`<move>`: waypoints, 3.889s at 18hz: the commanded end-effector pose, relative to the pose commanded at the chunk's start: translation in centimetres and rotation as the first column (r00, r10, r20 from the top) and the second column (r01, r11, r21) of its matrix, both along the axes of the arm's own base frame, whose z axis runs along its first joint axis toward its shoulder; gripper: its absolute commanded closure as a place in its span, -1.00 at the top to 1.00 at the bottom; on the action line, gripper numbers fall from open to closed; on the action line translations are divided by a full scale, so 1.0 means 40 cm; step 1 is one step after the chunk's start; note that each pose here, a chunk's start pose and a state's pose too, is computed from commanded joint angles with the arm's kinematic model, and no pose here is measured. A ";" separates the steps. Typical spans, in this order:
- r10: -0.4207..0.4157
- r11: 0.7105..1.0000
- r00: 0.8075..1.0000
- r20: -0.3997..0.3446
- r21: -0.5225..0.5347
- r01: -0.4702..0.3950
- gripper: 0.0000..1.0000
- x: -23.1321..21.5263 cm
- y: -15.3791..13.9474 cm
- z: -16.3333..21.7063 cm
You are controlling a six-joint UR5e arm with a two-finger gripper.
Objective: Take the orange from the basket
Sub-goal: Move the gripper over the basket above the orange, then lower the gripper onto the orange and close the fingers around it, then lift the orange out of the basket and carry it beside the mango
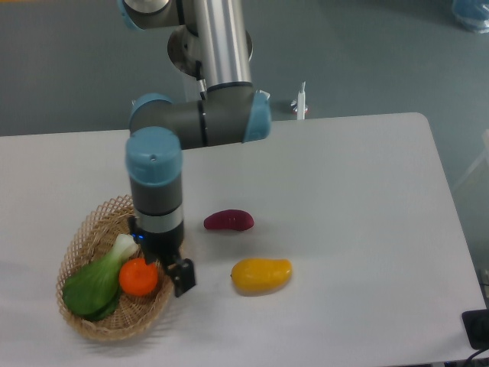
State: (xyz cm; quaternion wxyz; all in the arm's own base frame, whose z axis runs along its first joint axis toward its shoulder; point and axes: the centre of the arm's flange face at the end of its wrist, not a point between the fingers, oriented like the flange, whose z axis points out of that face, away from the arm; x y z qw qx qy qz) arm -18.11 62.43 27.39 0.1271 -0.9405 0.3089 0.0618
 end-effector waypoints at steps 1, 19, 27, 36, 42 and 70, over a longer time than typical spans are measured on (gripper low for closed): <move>-0.015 1.000 1.000 0.000 -0.001 0.015 1.00 0.018 0.007 -0.003; -0.159 0.982 0.987 0.031 -0.094 0.161 1.00 0.076 0.056 -0.186; -0.147 0.987 0.989 0.021 -0.068 0.148 0.35 0.068 0.070 -0.147; -0.055 0.998 0.998 -0.017 0.034 0.056 0.38 0.033 0.037 0.047; 0.072 0.995 0.997 -0.034 0.076 -0.069 0.43 -0.115 -0.036 0.132; 0.367 0.929 0.923 -0.114 -0.010 -0.371 0.43 -0.748 -0.357 0.135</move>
